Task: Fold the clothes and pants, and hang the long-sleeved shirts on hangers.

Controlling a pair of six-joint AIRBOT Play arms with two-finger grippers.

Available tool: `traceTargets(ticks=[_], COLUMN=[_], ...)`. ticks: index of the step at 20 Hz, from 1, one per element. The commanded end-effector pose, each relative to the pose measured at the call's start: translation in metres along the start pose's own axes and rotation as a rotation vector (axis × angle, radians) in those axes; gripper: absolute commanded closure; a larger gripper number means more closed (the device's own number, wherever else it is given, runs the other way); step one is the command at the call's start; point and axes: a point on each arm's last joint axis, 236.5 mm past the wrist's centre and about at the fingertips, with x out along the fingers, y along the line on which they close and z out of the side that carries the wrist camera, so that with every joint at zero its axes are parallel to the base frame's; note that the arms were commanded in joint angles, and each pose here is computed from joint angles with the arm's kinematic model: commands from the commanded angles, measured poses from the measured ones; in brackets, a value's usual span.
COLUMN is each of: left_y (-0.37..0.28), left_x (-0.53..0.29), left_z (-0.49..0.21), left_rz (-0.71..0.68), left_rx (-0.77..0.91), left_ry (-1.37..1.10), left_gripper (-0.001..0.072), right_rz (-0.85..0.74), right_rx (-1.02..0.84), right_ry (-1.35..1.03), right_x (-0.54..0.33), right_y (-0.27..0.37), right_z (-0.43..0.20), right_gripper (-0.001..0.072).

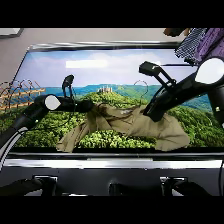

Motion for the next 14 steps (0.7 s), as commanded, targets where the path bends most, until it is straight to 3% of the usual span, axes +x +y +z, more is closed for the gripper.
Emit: traceTargets(ticks=[1, 9, 14], left_y=[0.0, -0.01, -0.039], left_x=[-0.004, -0.015, -0.038], left_z=[0.011, 0.005, 0.031], left_rz=[-0.003, -0.012, -0.056], left_rx=[-0.005, 0.034, 0.11], left_ry=[-0.014, 0.029, -0.042], left_gripper=[0.0689, 0.0689, 0.0688], right_rz=[-0.023, -0.222, -0.059], right_rx=[0.018, 0.01, 0.027], right_ry=[0.052, 0.006, -0.003], right_x=[0.013, 0.033, 0.056], right_y=[-0.003, -0.025, 0.004], right_z=[-0.009, 0.017, 0.028], right_gripper=[0.0695, 0.0695, 0.0695])
